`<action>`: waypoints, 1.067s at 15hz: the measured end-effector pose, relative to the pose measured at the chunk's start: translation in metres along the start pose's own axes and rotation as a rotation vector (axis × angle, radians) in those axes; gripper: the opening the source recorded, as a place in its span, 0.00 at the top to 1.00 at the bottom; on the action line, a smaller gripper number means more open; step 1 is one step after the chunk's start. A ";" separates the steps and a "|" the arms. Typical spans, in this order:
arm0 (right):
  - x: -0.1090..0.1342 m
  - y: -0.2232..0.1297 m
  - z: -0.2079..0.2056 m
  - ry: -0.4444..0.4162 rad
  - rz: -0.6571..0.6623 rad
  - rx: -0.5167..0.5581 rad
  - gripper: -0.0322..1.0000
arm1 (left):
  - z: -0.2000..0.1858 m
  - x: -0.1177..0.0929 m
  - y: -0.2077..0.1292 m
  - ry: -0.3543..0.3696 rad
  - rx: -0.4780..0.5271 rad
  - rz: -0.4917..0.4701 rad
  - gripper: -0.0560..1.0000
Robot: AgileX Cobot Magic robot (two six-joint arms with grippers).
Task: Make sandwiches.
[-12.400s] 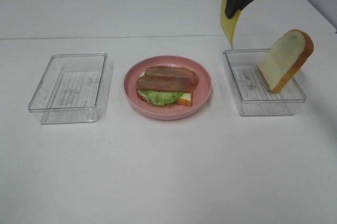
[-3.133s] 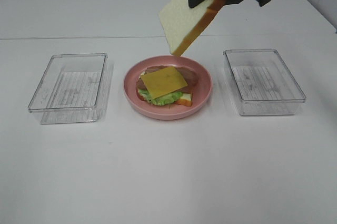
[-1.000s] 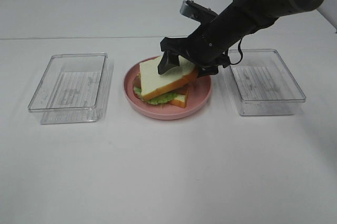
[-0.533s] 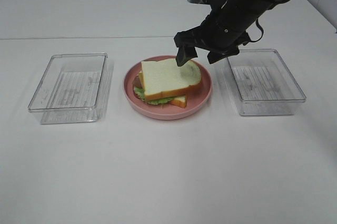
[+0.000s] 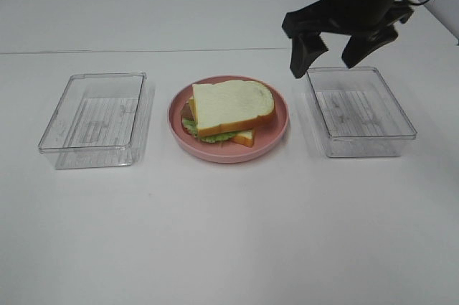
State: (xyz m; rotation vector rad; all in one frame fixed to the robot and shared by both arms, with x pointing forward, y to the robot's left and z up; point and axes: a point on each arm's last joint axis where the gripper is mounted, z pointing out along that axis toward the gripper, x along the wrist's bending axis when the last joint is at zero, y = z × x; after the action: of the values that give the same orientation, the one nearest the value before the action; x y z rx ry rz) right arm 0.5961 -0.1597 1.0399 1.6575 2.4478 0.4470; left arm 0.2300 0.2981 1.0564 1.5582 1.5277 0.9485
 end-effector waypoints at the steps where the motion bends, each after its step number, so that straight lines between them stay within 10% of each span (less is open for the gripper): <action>1: 0.001 -0.004 -0.023 -0.005 0.002 -0.021 0.20 | 0.000 0.000 0.000 0.000 0.000 0.000 0.20; 7: -0.004 -0.086 -0.119 -0.121 0.064 -0.092 0.20 | 0.000 0.000 0.000 0.000 0.000 0.000 0.20; 16: -0.017 -0.266 -0.130 -0.206 0.260 -0.156 0.20 | 0.000 0.000 0.000 0.000 0.000 0.000 0.20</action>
State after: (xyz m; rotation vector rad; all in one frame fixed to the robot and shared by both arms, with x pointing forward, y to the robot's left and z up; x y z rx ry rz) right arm 0.3315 -0.2877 1.0745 1.8588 2.0099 0.4611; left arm 0.2300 0.2981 1.0564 1.5582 1.5277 0.9485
